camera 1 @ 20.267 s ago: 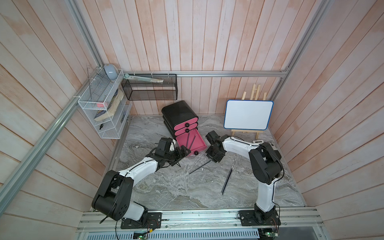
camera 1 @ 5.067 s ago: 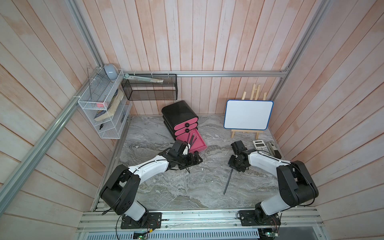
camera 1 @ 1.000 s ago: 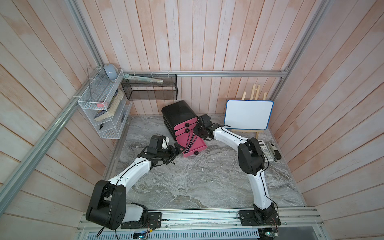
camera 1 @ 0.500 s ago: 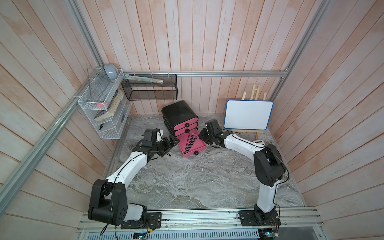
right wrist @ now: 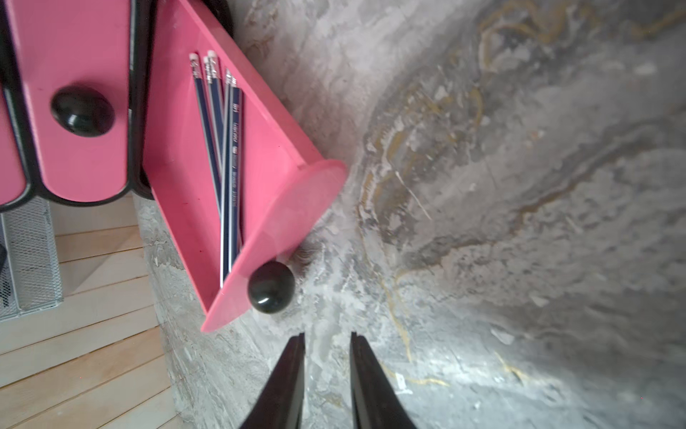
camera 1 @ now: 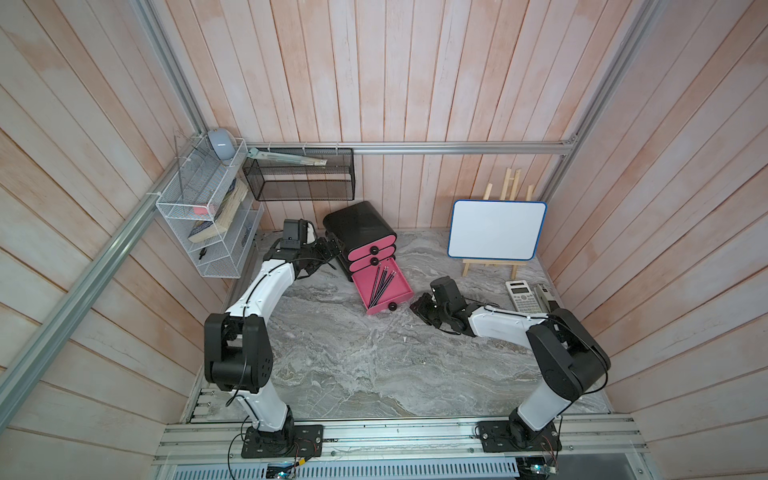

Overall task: Please place the pencils in the drawer according to their color
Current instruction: Close the drawer in the storage box.

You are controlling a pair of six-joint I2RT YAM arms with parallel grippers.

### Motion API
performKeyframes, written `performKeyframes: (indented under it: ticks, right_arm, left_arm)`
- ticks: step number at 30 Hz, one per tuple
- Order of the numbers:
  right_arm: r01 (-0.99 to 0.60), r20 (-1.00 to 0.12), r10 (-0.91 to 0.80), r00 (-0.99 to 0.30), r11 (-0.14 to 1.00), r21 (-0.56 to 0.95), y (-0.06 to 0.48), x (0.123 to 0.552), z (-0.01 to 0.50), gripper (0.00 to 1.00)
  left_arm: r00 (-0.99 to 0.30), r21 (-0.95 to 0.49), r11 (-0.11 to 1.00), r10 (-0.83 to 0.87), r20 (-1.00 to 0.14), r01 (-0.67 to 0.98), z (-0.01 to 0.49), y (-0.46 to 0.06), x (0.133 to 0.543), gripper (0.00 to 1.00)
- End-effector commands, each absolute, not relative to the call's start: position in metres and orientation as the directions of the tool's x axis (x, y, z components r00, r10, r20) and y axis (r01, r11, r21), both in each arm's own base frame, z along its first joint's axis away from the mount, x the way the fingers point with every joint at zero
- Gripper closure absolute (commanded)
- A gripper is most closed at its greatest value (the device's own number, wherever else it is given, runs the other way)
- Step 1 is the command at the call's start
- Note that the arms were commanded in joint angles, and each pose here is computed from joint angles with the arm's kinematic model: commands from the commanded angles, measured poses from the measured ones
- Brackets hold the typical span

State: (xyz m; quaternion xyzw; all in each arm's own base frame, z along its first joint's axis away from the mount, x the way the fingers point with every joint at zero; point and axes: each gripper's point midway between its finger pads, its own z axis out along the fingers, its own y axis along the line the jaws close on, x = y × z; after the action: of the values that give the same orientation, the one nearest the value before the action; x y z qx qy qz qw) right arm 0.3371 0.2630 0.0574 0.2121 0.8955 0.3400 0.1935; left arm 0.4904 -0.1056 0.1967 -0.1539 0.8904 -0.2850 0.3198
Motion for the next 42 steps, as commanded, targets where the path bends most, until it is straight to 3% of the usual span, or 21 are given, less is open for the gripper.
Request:
performKeyframes:
  ticks: [1,7,16,27,42]
  right_arm:
    - [0.222,-0.193,0.540,-0.819,0.609,0.761,0.270,0.342,0.074,0.75]
    - [0.233,-0.163,0.533,-0.830,0.598,0.767,0.276,0.342,0.061,0.79]
    - [0.255,-0.131,0.538,-0.832,0.581,0.773,0.289,0.356,0.046,0.85]
    - [0.225,-0.139,0.528,-0.838,0.567,0.793,0.321,0.409,0.044,0.95]
    - [0.216,-0.128,0.572,-0.810,0.495,0.842,0.362,0.484,0.048,0.97]
  left_arm:
    - [-0.751,-0.549,0.827,-0.438,-0.493,-0.122,0.184,-0.096,0.508,0.00]
    - [-0.747,-0.558,0.820,-0.449,-0.491,-0.126,0.177,-0.098,0.536,0.00]
    - [-0.775,-0.551,0.824,-0.432,-0.462,-0.131,0.156,-0.102,0.539,0.00]
    - [-0.801,-0.547,0.827,-0.413,-0.434,-0.130,0.136,-0.104,0.527,0.00]
    - [-0.813,-0.556,0.822,-0.405,-0.419,-0.122,0.129,-0.108,0.523,0.01]
